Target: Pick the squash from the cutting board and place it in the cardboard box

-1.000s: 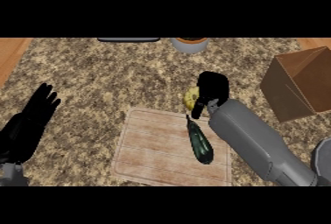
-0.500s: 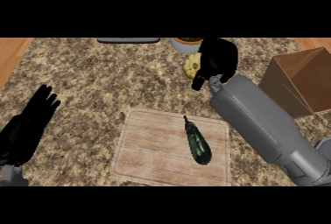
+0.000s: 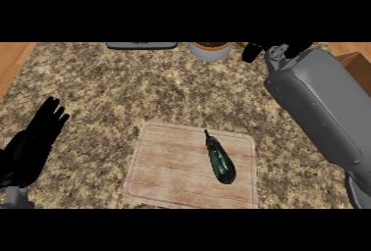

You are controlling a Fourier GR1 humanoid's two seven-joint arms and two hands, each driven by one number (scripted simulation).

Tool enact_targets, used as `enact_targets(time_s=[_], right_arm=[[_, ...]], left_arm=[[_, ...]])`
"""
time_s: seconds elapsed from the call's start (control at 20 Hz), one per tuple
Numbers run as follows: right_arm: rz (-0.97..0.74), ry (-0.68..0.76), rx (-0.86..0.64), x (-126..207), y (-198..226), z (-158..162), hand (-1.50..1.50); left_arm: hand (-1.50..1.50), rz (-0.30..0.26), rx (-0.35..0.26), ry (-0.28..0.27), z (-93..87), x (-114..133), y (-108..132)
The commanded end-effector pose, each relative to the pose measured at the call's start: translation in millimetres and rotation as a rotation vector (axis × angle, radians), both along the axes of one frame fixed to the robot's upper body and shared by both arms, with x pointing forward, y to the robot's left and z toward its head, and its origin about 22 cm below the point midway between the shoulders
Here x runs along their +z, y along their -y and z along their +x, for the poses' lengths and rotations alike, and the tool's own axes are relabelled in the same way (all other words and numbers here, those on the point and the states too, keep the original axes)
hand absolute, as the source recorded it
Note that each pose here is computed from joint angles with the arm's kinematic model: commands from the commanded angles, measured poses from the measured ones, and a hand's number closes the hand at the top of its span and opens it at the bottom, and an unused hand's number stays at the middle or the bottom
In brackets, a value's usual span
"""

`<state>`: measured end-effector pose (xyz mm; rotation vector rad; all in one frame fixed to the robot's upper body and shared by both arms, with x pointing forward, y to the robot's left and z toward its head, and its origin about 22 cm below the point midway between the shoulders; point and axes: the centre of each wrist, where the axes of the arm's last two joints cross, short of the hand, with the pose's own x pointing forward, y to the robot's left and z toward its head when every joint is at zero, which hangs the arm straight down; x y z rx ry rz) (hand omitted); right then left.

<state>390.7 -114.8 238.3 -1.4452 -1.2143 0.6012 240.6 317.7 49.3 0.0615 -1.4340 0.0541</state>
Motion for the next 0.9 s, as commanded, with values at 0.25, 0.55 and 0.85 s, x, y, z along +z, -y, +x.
enact_targets(time_s=[0.25, 0.55, 0.85], right_arm=[[0.001, -0.004, -0.230, 5.2, 61.2, -0.2, 1.50], [-0.005, -0.017, -0.216, -8.2, 107.8, 5.0, 1.50], [-0.006, -0.001, -0.186, -47.3, 135.8, 2.4, 1.50]], left_arm=[[0.00, -0.001, 0.004, 0.000, 10.5, 6.3, -3.9], [0.00, 0.000, -0.002, -0.007, 16.9, 7.5, -0.7], [0.00, -0.011, -0.020, 0.005, 12.1, 8.8, 11.5]])
